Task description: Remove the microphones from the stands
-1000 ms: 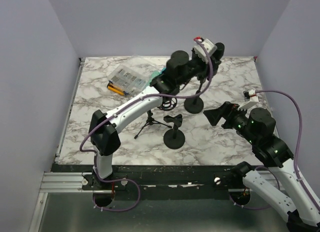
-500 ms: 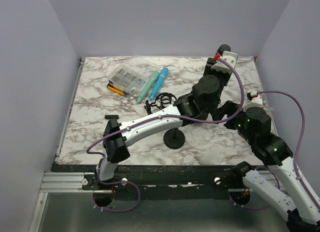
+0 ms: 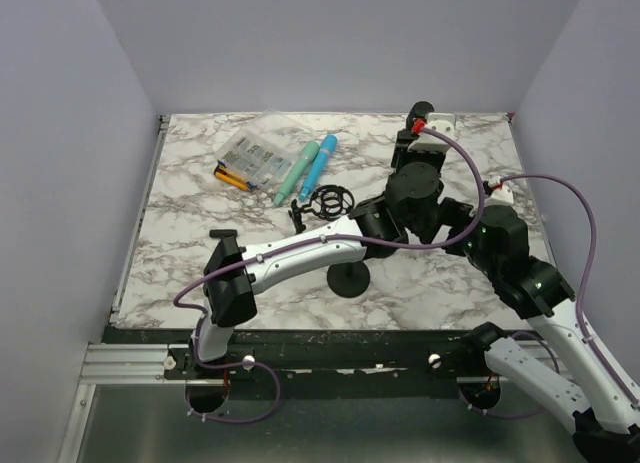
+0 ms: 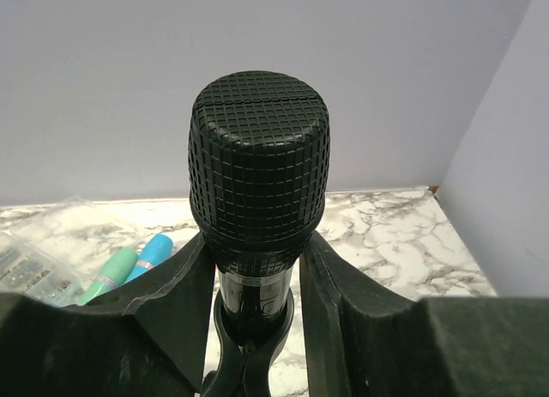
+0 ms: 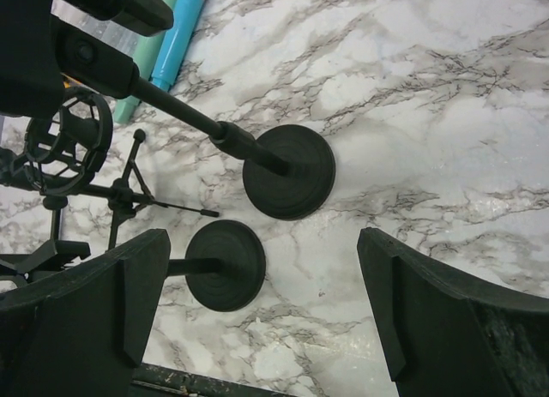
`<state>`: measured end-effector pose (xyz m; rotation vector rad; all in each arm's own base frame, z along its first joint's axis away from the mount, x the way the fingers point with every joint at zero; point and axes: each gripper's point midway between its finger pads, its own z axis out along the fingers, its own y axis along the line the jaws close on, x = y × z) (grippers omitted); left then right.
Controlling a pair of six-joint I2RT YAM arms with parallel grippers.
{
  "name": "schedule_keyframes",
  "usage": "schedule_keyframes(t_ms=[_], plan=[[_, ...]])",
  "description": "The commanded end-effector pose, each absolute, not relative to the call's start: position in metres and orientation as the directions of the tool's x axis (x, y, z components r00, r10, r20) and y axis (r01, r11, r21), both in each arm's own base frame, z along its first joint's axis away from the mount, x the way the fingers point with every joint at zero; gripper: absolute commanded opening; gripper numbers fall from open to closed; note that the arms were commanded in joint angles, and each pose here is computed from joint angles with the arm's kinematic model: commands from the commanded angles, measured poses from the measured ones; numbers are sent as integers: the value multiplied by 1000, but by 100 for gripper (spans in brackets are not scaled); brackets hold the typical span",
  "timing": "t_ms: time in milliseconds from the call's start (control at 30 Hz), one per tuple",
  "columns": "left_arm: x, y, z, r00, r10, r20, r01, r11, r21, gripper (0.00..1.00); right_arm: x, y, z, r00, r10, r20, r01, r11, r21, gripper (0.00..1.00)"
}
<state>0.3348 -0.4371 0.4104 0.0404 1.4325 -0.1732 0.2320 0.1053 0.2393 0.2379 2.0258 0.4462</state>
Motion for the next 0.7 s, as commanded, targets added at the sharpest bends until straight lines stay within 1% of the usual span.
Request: schedule_keyframes(t_ms=[0, 33, 67, 100, 167, 233, 300, 367, 467, 533, 667], plan=[[323, -419, 435, 129, -251, -959, 130, 963, -235, 0, 235, 114, 248, -474, 350, -808, -61, 902, 427, 100], [323, -419, 433, 124, -257, -958, 135, 961, -240, 0, 236, 116, 246, -482, 342, -806, -70, 902, 425, 100], [322, -419, 431, 117, -250, -961, 141, 962, -233, 7, 235, 119, 245, -490, 333, -806, -84, 902, 424, 100], [321, -420, 428, 103, -257, -961, 147, 959, -241, 16, 235, 121, 243, -495, 325, -806, -97, 901, 423, 100], [318, -421, 425, 74, -255, -964, 173, 955, -240, 43, 234, 124, 242, -501, 314, -807, -116, 899, 423, 100], [313, -424, 421, 37, -259, -965, 215, 945, -245, 62, 234, 127, 242, -505, 305, -808, -136, 896, 423, 100], [306, -425, 420, -5, -263, -965, 262, 931, -255, 78, 232, 132, 245, -509, 290, -810, -170, 889, 425, 100], [298, -428, 422, -46, -267, -962, 324, 907, -268, 87, 230, 135, 247, -512, 272, -815, -201, 885, 421, 100], [277, -429, 419, -132, -237, -963, 434, 859, -271, 98, 230, 135, 254, -503, 255, -825, -215, 888, 406, 100], [261, -427, 418, -177, -212, -961, 508, 817, -274, 99, 230, 132, 260, -493, 256, -831, -208, 893, 399, 100], [228, -407, 420, -218, -195, -956, 641, 711, -291, 99, 230, 138, 278, -472, 262, -842, -251, 875, 413, 100]])
